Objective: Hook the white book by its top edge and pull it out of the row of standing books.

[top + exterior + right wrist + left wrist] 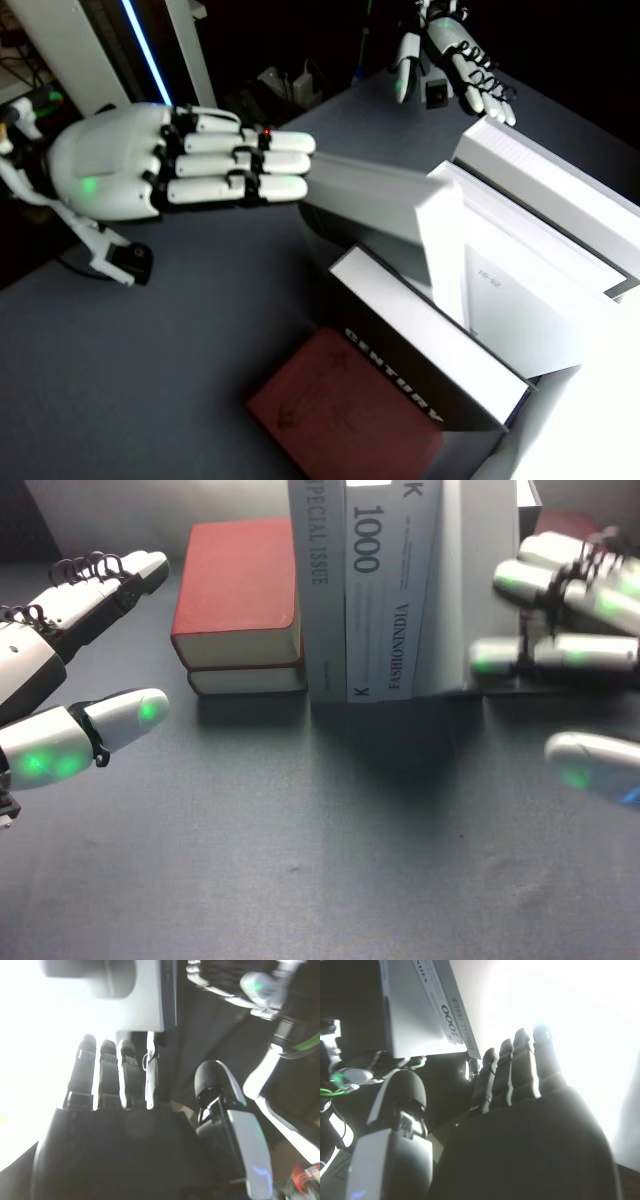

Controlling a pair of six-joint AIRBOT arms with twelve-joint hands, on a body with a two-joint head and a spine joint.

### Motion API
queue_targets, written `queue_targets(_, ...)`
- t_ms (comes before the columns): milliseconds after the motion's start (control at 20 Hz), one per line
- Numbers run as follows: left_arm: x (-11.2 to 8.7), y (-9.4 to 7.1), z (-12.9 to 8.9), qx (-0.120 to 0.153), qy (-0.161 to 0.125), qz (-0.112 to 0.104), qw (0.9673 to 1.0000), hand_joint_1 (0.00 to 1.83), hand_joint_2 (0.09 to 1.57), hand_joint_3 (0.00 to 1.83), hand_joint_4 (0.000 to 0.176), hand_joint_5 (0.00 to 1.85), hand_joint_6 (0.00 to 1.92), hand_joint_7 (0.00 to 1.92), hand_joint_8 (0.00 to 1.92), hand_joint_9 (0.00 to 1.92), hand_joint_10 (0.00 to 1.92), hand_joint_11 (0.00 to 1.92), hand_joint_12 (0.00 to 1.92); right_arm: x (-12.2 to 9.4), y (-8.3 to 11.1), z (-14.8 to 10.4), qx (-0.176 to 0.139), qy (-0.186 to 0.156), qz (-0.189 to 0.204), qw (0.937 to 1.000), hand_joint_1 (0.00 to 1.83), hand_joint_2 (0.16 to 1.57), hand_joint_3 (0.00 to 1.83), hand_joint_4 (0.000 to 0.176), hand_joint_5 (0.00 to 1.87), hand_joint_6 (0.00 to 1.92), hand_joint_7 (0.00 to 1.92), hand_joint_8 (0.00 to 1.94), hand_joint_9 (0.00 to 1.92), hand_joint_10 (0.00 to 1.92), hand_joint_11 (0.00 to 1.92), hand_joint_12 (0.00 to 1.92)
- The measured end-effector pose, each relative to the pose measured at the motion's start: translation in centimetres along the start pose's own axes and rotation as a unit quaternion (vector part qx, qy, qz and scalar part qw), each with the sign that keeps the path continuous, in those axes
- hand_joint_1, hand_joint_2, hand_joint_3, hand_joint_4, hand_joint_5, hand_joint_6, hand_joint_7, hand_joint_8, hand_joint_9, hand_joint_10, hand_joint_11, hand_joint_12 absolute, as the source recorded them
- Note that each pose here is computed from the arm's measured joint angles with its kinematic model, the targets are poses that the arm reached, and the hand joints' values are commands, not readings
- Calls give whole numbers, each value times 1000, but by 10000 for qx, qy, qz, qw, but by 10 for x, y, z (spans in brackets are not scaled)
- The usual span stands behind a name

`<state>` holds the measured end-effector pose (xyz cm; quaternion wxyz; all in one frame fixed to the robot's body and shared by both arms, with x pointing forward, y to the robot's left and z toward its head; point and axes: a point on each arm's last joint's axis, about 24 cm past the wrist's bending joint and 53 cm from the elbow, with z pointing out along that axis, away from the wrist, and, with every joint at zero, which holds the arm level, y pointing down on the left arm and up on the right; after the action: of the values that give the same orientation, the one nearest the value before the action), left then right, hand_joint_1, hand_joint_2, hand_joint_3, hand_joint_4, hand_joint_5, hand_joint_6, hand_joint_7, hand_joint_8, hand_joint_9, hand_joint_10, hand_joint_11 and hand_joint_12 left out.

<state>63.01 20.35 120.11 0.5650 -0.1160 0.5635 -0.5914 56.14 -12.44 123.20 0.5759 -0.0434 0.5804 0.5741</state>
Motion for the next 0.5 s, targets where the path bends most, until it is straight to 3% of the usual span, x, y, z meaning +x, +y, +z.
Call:
queue_targets(100, 0, 0, 0, 5, -3, 1, 10000, 224, 1371, 2, 0, 62, 7, 0, 0, 0, 0, 0, 0, 13, -6, -9, 113, 210, 278, 9993, 173, 1418, 10, 0, 606, 27, 222, 18, 118, 70, 1, 946)
queue_targets(150, 0, 0, 0, 0, -9, -1, 10000, 236, 1371, 1, 0, 65, 6, 0, 0, 0, 0, 0, 0, 19, -12, -12, 231, 302, 393, 9985, 198, 1432, 10, 0, 633, 35, 299, 34, 234, 129, 0, 1271)
queue_targets(200, 0, 0, 0, 9, -7, 0, 10000, 248, 1364, 0, 0, 72, 6, 0, 0, 0, 0, 0, 0, 28, -19, -17, 370, 401, 538, 9971, 196, 1442, 10, 0, 646, 38, 362, 46, 308, 172, 0, 1427)
queue_targets(300, -1, 0, 0, 11, -29, -2, 10000, 270, 1361, 0, 0, 112, 17, 0, 0, 0, 0, 0, 0, 41, -24, -23, 465, 571, 698, 9948, 154, 1463, 3, 0, 656, 42, 545, 35, 435, 447, 61, 1638)
queue_targets(500, -2, 0, 0, 6, -45, -7, 10000, 271, 1362, 0, 0, 117, 11, 0, 0, 0, 0, 0, 0, 54, -30, -27, 599, 687, 974, 9911, 205, 1477, 1, 0, 572, 5, 754, 54, 598, 658, 234, 1627)
